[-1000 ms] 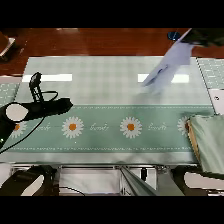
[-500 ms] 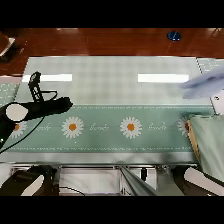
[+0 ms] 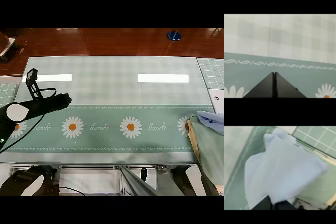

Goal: Fold the shirts.

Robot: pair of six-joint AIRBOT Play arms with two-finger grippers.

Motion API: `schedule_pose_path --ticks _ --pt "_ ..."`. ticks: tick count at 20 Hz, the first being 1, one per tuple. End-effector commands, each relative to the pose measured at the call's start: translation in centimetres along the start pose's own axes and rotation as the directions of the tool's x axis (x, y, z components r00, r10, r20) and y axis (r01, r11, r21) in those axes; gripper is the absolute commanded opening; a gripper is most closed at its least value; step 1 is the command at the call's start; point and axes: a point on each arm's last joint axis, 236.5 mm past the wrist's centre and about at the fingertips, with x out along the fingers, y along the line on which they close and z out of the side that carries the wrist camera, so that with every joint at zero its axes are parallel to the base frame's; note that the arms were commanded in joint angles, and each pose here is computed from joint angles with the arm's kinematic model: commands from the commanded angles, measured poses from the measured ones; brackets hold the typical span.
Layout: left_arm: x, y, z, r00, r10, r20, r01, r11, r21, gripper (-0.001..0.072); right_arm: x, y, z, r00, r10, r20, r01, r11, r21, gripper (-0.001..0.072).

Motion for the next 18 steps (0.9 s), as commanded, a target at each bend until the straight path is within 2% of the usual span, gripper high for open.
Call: schedule_pose_path --ticks 1,2,3,4,5,6,8,10,12,13,15,16,18 --pt "0.2 -1.2 0.4 0.999 -0.025 0.034 0.024 0.999 0.028 0.0027 0.3 -7.5 -2.1 0.974 -0.225 -0.012 0.225 0.966 0.125 0.0017" --pt "0.3 -2.0 0.4 0.998 -0.039 0.042 0.037 0.998 0.043 0.0027 0.6 -8.1 -2.8 0.971 -0.238 -0.023 0.238 0.958 0.158 0.0024" --pt "0.4 -2.6 0.3 0.998 -0.053 0.046 0.050 0.997 0.058 0.0027 1.1 -8.3 -3.5 0.970 -0.239 -0.042 0.242 0.957 0.162 0.0171" --pt "0.5 -3.2 0.3 0.996 -0.065 0.056 0.061 0.996 0.071 0.0027 1.9 -8.3 -4.1 0.969 -0.237 -0.069 0.245 0.957 0.152 0.0384" --pt "0.5 -3.8 0.4 0.995 -0.077 0.068 0.071 0.994 0.081 0.0027 2.5 -8.4 -4.4 0.967 -0.238 -0.092 0.249 0.958 0.140 0.0413" --pt "0.5 -4.1 0.7 0.993 -0.085 0.082 0.077 0.993 0.087 0.0027 2.8 -8.4 -4.4 0.966 -0.239 -0.096 0.250 0.959 0.136 0.0414" --pt "0.3 -4.4 1.4 0.990 -0.094 0.107 0.084 0.993 0.086 0.0026 3.1 -8.2 -3.3 0.971 -0.230 -0.064 0.237 0.963 0.132 0.0413" --pt "-0.2 -5.1 3.0 0.985 -0.104 0.137 0.093 0.992 0.088 0.0026 3.5 -6.5 -1.5 0.987 -0.160 -0.030 0.162 0.980 0.116 0.0384" --pt "-1.3 -6.7 6.0 0.973 -0.130 0.189 0.112 0.988 0.103 0.0026 3.4 -1.3 1.6 0.998 0.057 0.033 -0.059 0.995 0.079 0.0167" --pt "-2.1 -8.0 7.9 0.964 -0.150 0.218 0.125 0.984 0.127 0.0026 2.6 3.2 3.3 0.970 0.232 0.065 -0.234 0.972 0.021 0.0027" --pt "-3.7 -11.5 11.5 0.948 -0.202 0.244 0.154 0.968 0.200 0.0026 -0.8 12.9 5.6 0.821 0.563 0.097 -0.552 0.825 -0.122 0.0016" --pt "-4.4 -13.3 13.0 0.945 -0.225 0.237 0.170 0.958 0.230 0.0026 -2.5 17.1 5.9 0.738 0.668 0.090 -0.646 0.739 -0.190 0.0016" --pt "-5.2 -16.4 15.1 0.946 -0.260 0.195 0.197 0.935 0.294 0.0026 -4.2 24.6 4.1 0.636 0.771 0.027 -0.708 0.598 -0.376 0.0016"
